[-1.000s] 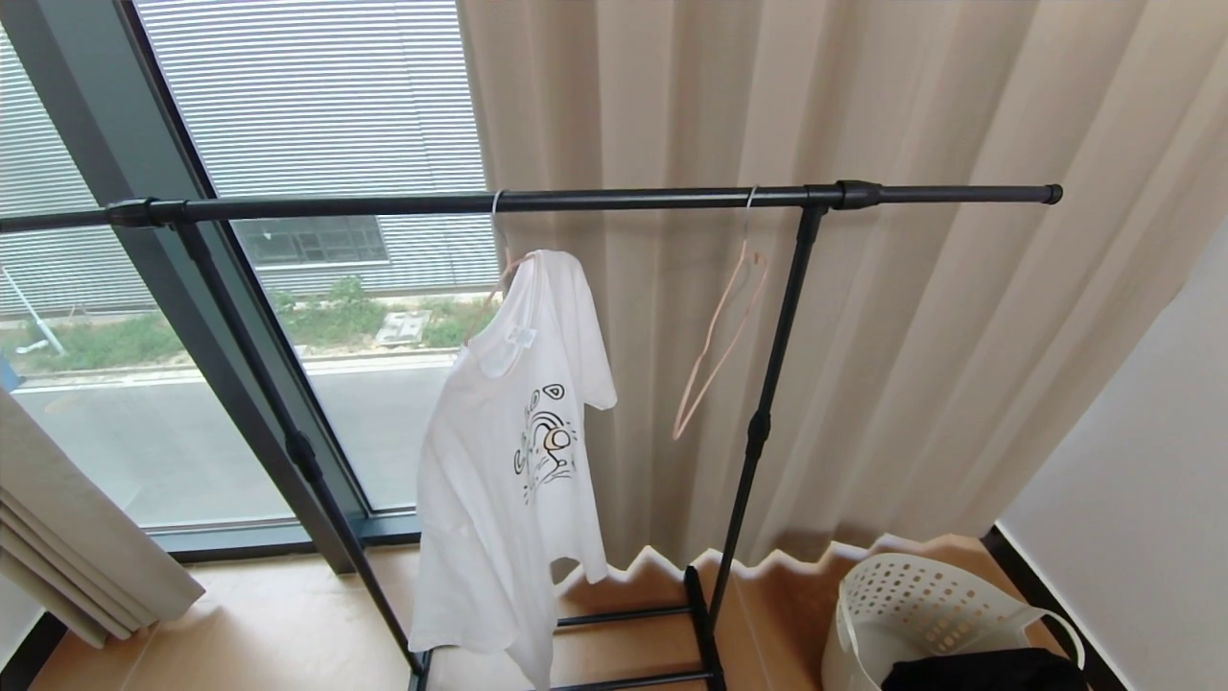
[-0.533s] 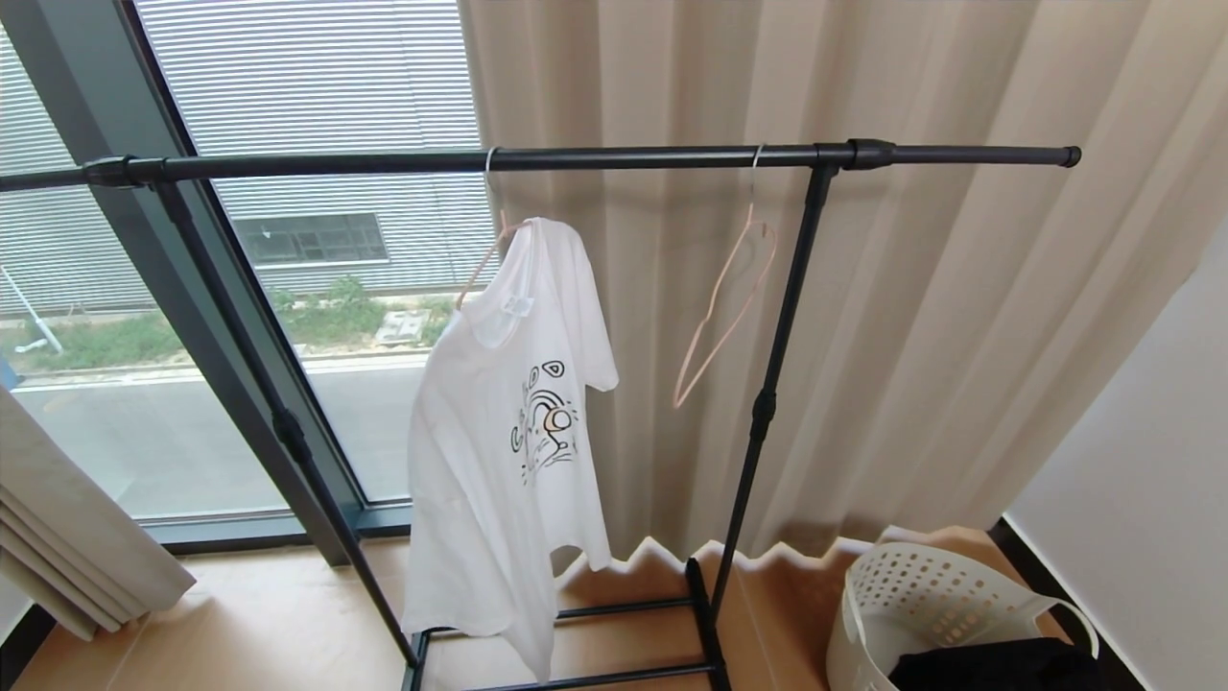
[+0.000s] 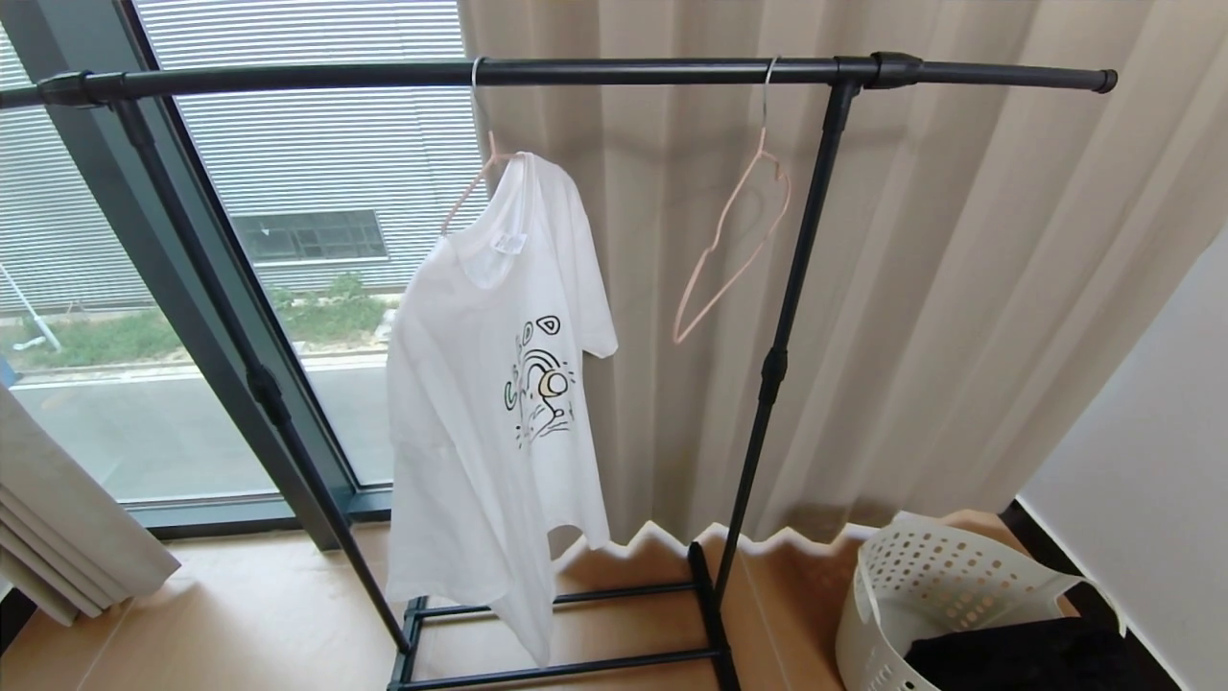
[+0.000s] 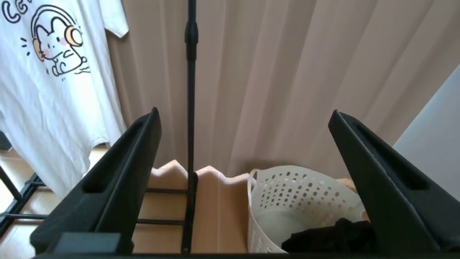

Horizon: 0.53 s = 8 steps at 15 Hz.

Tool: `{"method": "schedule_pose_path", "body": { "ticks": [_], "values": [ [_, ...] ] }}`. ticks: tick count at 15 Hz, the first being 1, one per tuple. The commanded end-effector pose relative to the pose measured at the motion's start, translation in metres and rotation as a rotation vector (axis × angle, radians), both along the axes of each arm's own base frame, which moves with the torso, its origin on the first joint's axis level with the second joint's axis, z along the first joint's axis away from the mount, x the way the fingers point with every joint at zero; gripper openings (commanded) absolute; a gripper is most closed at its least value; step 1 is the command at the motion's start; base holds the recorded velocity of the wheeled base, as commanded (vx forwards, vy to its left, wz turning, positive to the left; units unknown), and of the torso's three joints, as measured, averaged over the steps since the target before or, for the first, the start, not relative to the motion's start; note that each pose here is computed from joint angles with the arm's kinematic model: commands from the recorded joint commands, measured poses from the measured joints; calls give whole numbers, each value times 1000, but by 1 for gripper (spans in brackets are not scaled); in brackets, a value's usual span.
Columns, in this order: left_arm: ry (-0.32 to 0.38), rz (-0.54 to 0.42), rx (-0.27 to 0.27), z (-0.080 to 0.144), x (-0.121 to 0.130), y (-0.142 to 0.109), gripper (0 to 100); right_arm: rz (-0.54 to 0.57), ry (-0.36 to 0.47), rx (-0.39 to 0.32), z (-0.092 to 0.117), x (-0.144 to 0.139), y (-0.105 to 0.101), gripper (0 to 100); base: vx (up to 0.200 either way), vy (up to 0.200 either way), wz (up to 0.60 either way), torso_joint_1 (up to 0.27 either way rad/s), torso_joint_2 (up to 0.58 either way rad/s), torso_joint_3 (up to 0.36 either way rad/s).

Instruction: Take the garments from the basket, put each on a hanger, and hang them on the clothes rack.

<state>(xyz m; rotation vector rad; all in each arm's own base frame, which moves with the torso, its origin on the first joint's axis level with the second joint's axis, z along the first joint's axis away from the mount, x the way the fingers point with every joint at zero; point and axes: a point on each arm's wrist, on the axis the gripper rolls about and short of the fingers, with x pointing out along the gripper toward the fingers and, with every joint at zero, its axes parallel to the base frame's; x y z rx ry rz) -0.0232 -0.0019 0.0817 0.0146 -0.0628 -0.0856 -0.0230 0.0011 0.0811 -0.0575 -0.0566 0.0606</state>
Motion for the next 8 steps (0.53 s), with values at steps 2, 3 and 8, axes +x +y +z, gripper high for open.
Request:
{"method": "schedule_pose_path", "body": {
  "ticks": [2,3,8],
  "values": [
    [1,0,0,0,0,0,100,1,1,-1,0,0,0,100,0,0,0,-183,520,334],
    [1,0,0,0,0,0,100,1,1,-1,0,0,0,100,0,0,0,-178,520,330],
    [1,0,0,0,0,0,100,1,1,-1,0,0,0,100,0,0,0,-153,490,335]
  ]
}}
